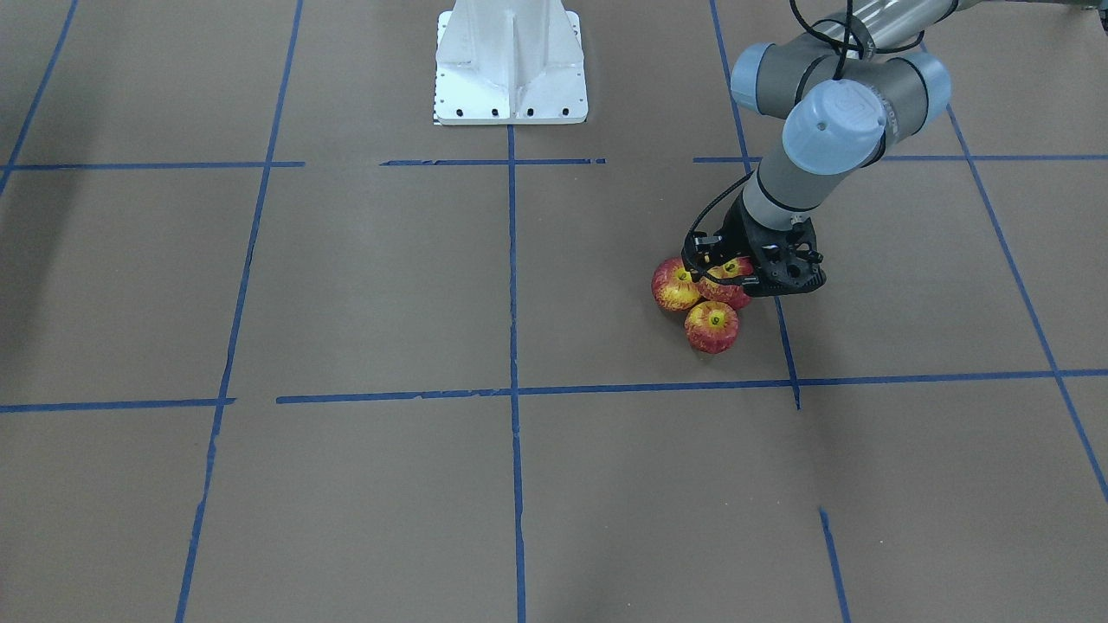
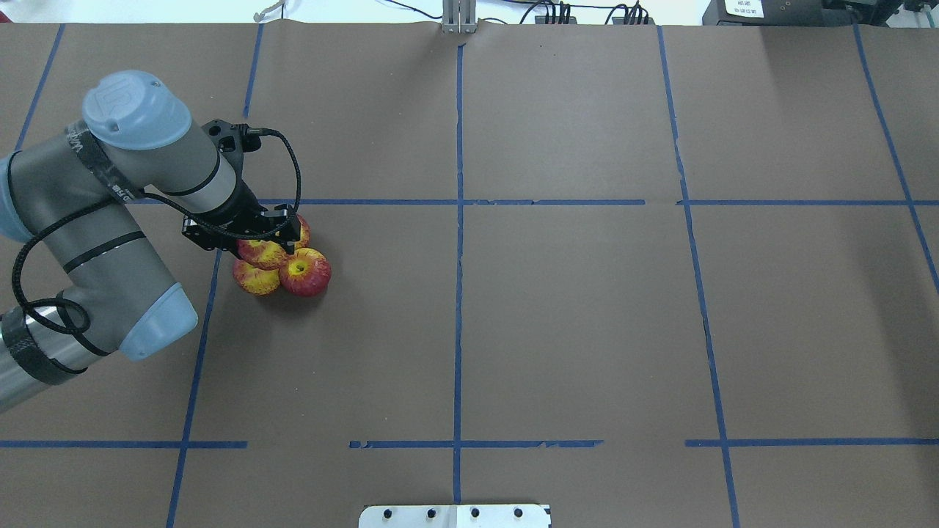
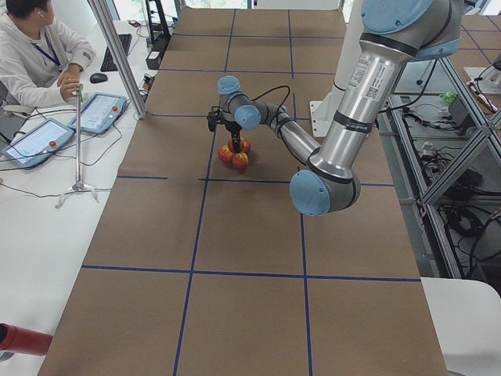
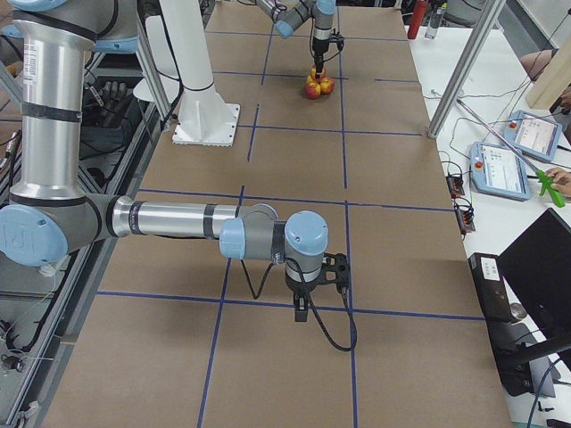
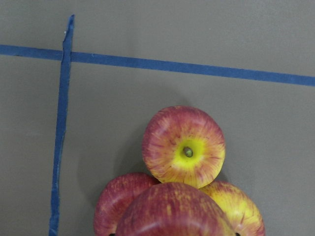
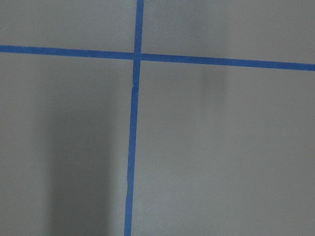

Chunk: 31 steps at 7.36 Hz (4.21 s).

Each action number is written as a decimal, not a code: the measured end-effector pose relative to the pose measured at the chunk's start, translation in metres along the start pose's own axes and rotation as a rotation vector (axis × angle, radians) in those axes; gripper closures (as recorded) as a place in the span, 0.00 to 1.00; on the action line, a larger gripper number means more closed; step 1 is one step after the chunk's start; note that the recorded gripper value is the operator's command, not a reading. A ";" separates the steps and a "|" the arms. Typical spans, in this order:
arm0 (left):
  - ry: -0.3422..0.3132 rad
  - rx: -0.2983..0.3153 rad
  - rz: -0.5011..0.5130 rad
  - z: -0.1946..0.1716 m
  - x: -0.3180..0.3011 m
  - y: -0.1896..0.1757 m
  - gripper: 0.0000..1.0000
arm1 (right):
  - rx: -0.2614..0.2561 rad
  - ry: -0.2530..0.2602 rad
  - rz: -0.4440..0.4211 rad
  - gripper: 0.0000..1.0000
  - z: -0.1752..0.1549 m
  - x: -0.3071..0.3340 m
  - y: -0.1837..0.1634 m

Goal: Stack apples

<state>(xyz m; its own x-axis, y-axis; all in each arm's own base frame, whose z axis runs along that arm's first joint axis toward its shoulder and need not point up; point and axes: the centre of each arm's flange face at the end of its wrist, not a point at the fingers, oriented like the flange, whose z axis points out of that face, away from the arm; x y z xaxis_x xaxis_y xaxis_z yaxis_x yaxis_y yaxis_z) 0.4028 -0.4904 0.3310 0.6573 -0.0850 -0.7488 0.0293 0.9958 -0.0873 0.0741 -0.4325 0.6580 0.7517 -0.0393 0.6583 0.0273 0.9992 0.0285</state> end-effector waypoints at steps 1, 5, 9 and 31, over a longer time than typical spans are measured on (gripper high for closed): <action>0.000 -0.004 0.003 0.002 0.002 0.002 1.00 | 0.000 0.000 0.000 0.00 0.000 0.000 0.000; -0.003 -0.012 0.007 0.006 0.004 0.006 1.00 | 0.000 0.000 0.000 0.00 0.000 0.000 0.000; -0.009 -0.013 0.007 0.008 0.000 0.007 0.88 | 0.000 0.000 0.000 0.00 0.000 0.000 0.000; -0.119 0.126 0.295 -0.191 -0.417 0.008 0.00 | 0.000 0.000 0.000 0.00 0.000 0.000 0.000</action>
<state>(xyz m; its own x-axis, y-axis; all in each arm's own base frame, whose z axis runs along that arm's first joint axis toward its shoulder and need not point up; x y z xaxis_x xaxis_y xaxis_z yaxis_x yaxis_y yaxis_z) -0.0146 -0.4541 0.5175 0.7346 0.2043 -0.6470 -0.0867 0.9740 0.2091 0.0741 -0.4325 0.6579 0.7517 -0.0393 0.6583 0.0272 0.9992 0.0285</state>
